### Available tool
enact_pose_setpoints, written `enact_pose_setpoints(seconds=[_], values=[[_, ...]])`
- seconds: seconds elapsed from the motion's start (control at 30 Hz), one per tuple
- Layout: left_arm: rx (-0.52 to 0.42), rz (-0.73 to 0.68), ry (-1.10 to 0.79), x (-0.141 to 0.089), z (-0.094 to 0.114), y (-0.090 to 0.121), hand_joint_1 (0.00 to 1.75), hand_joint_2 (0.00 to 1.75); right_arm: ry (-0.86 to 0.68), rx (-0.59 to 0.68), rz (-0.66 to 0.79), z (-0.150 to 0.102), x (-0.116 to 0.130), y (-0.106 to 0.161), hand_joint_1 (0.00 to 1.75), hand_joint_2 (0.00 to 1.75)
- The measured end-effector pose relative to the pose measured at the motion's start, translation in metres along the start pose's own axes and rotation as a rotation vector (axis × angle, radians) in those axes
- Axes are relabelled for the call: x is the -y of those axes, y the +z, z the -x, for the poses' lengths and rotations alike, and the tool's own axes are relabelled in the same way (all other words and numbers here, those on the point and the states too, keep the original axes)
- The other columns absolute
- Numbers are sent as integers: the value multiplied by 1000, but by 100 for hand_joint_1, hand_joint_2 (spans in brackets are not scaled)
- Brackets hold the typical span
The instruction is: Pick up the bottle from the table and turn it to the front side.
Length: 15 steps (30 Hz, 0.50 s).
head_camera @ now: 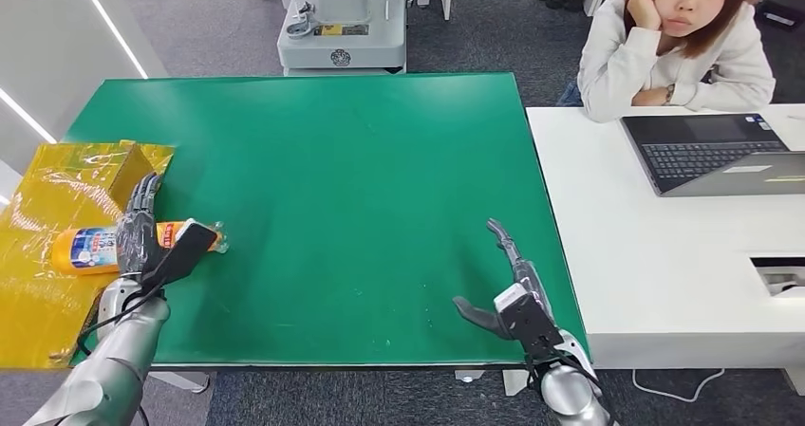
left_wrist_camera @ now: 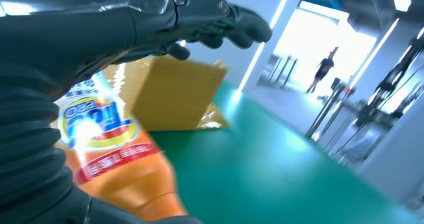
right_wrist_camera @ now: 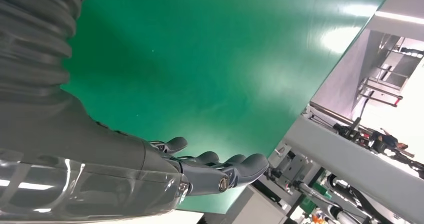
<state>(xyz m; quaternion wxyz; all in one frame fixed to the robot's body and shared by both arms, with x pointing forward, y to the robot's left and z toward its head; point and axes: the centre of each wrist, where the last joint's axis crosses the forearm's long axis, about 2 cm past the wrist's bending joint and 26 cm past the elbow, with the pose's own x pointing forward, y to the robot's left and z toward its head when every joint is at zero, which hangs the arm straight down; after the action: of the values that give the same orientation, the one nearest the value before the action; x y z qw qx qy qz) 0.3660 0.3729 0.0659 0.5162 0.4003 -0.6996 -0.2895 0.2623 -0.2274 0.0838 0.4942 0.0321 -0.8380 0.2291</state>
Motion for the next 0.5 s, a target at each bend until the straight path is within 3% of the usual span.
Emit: enact_pose_setpoints(seconds=[0.17, 0.3, 0.5], values=[[12, -100, 90, 3, -20, -11, 0, 175, -7, -21, 18, 4, 0, 5, 0, 175], [28, -161, 280, 5, -42, -18, 0, 175, -6, -43, 53, 4, 1, 17, 0, 175], [161, -138, 530, 20, -97, -14, 0, 175, -12, -27, 112, -4, 0, 29, 0, 175]])
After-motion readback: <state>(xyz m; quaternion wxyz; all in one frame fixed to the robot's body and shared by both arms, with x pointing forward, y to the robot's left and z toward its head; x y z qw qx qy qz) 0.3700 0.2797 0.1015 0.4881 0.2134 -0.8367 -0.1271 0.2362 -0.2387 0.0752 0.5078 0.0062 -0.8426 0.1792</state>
